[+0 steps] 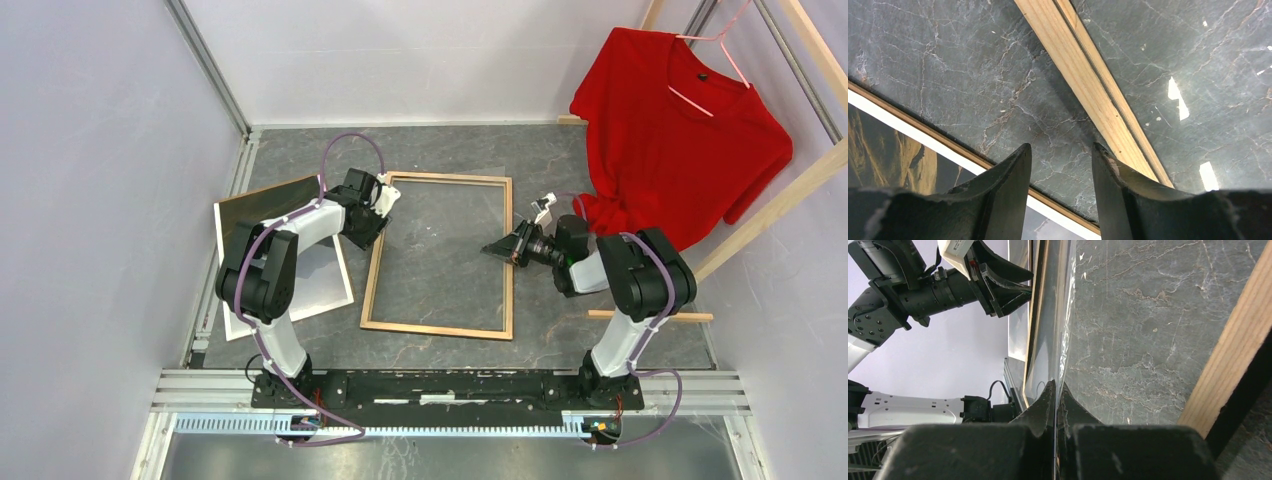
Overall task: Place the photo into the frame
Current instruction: Place the photo frame item in the photo frame.
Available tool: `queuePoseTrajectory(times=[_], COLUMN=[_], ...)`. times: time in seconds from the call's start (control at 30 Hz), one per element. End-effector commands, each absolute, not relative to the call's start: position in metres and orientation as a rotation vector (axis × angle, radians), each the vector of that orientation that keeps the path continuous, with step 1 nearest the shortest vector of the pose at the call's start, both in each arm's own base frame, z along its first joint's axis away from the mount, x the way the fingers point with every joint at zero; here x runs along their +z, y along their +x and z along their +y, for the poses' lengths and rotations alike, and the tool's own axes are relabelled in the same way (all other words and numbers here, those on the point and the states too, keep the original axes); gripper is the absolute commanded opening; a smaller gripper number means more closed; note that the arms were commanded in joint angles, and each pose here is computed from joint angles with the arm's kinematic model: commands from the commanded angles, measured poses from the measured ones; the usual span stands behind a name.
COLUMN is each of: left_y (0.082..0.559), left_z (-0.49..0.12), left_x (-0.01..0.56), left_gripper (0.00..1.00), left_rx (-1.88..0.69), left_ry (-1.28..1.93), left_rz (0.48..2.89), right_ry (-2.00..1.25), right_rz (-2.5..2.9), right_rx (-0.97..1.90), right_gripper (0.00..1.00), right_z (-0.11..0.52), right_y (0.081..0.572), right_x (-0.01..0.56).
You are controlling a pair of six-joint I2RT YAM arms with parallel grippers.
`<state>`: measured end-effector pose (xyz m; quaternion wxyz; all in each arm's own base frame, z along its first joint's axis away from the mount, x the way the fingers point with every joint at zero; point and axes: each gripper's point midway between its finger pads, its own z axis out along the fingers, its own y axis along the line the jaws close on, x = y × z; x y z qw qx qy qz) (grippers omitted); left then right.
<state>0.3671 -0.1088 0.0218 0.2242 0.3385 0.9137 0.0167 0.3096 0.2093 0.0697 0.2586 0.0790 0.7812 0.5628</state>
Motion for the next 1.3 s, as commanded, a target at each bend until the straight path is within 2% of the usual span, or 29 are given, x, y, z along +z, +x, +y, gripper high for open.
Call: queuePoseTrajectory(times=[0.0,0.33,1.27], left_y=[0.365,0.362,0.35], left_z=[-0.114,-0.117,-0.128], left_x=[0.019,0.019,0.01], left_gripper=[0.54,0.52,0.52], left_rx=[0.016,-0.014,-0.045], left_ry=[0.949,0.968,1.01], left_rz=[2.518,2.517,2.529], right_ry=[0.21,0.275,0.286], right_rz=[2.041,1.985,2.024], right_rx=[1.528,1.572,1.514], right_gripper=[0.0,0.0,0.0], right_z=[0.209,0.209,0.209], right_y=[0.321,0.327,0.327], right_x=[0.08,0.083,0.071])
